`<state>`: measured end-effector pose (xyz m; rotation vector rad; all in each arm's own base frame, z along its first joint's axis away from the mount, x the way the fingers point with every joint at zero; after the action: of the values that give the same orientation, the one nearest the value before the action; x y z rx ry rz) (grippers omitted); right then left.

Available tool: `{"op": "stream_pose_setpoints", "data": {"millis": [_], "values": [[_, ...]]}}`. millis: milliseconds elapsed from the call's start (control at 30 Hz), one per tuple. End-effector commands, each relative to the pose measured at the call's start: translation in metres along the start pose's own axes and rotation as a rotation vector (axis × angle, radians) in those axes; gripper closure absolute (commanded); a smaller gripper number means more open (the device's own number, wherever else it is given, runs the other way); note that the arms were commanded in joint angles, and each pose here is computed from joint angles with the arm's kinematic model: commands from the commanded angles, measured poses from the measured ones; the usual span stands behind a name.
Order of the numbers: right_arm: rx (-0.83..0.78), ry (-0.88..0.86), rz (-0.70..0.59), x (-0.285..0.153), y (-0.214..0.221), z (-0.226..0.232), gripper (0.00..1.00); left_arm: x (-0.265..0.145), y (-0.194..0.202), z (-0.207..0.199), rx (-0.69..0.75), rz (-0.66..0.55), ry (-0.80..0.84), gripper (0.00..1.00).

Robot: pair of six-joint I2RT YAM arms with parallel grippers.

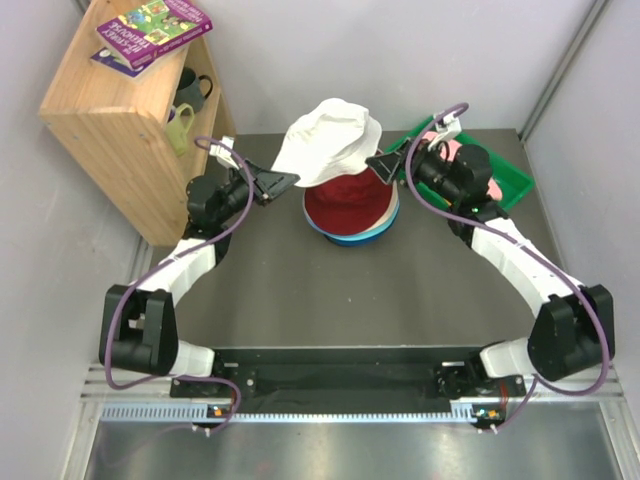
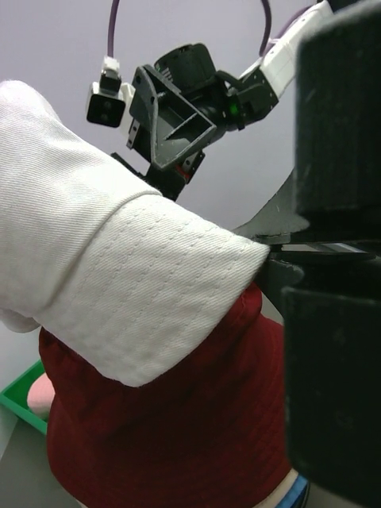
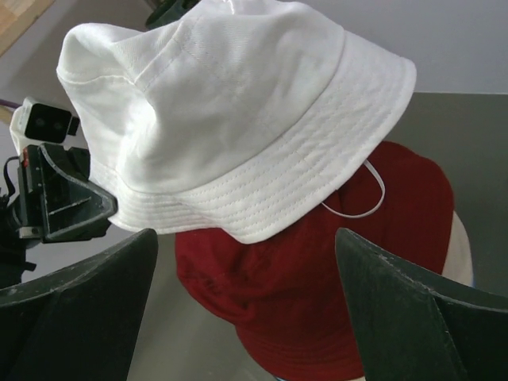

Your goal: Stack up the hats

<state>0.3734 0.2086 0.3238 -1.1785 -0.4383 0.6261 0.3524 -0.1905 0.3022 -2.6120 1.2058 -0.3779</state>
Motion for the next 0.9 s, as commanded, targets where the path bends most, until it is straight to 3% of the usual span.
{"op": "stream_pose_setpoints", "data": {"millis": [0, 500, 867], "values": [[0.044, -0.13, -0.095, 0.01, -0.018, 0.011, 0.1, -0.003, -0.004, -0.033, 0.06, -0.014, 0.091, 1.0], [0.089, -0.116, -0.035, 0.038, 0.005, -0.008, 0.19, 0.001, -0.007, -0.03, 0.076, -0.009, 0.058, 1.0], [0.069, -0.151, -0.067, 0.051, -0.001, -0.008, 0.25, 0.004, -0.006, -0.029, 0.078, 0.002, 0.049, 1.0]]}}
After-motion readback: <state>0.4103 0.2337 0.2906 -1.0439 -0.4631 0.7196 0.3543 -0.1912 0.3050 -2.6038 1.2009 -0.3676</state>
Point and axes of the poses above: each gripper's point midway between its finger pads, its own x axis out along the fingers, its own z axis along the line the jaws close on, y = z × x, the point moved 2 cm from there along -x, back along the fingers, and after that the axes turned 11 degrees about -x, right-handed, at the moved point
